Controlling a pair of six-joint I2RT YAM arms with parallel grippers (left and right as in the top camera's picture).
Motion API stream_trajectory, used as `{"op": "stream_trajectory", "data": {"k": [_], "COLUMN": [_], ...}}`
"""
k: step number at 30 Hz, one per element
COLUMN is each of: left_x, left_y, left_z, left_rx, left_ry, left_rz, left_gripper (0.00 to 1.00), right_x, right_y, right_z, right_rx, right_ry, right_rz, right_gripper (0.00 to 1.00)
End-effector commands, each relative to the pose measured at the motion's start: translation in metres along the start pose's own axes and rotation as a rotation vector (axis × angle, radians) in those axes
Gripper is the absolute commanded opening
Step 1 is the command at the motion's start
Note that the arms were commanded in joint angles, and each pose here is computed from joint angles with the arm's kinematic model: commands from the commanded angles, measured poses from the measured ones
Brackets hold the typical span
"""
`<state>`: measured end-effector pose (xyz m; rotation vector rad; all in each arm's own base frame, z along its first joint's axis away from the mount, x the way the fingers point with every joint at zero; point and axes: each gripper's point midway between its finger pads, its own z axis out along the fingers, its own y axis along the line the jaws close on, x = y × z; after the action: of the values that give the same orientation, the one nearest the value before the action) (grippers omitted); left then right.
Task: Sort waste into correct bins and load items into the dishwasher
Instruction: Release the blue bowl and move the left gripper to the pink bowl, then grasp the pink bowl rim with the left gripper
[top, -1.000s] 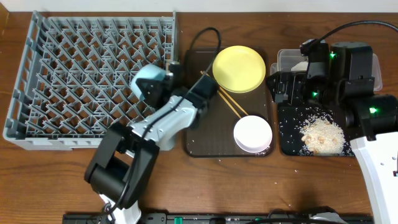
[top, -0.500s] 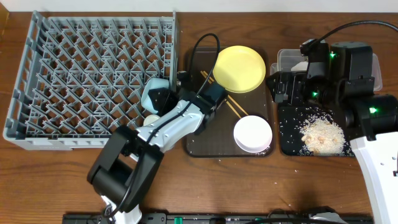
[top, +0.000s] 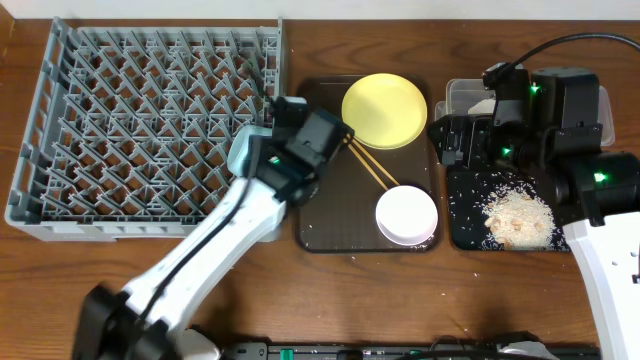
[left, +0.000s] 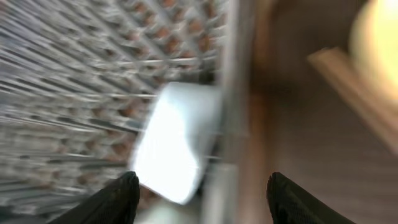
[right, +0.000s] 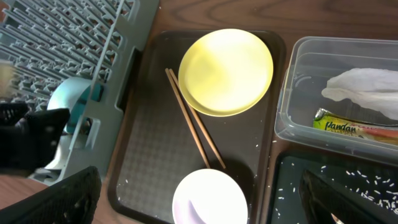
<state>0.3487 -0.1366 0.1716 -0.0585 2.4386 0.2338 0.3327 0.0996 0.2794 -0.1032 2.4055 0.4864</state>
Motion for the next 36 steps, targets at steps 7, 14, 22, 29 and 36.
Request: {"op": "stream_trajectory", "data": {"k": [7,14,22,29,36], "left_x": [0.041,0.081,0.098,0.113,0.139], "left_y": [-0.097,-0.139,-0.183,-0.191,-0.199], "left_z": [-0.008,0.021,0.022,0.020,0.032], "left_rx": [0.470,0.530,0.651,0.680,0.641], "left_ry": [0.347,0.530,0.563,0.578,0.637], "left_rz": [-0.385,-0.373,-0.301,-0.206,-0.190], "left_gripper": [0.66,0.66,0.66,0.66,0.66], "right_x": [-0.002,-0.002,-0.002,-0.002,-0.002], "right_y": [0.000,0.000,0.000,0.000,0.000], "right_z": [-0.001,-0.001,-0.001,-0.001,-0.001], "right_rx": [0.003,0.002,0.002,0.002,0.002], "right_ry": [-0.005,-0.005,-0.005,-0.005,-0.005], "right_rz": [0.010,0.010,0.010,0.010,0.010], "right_gripper": [0.99,0.99,0.99,0.99,0.99]}}
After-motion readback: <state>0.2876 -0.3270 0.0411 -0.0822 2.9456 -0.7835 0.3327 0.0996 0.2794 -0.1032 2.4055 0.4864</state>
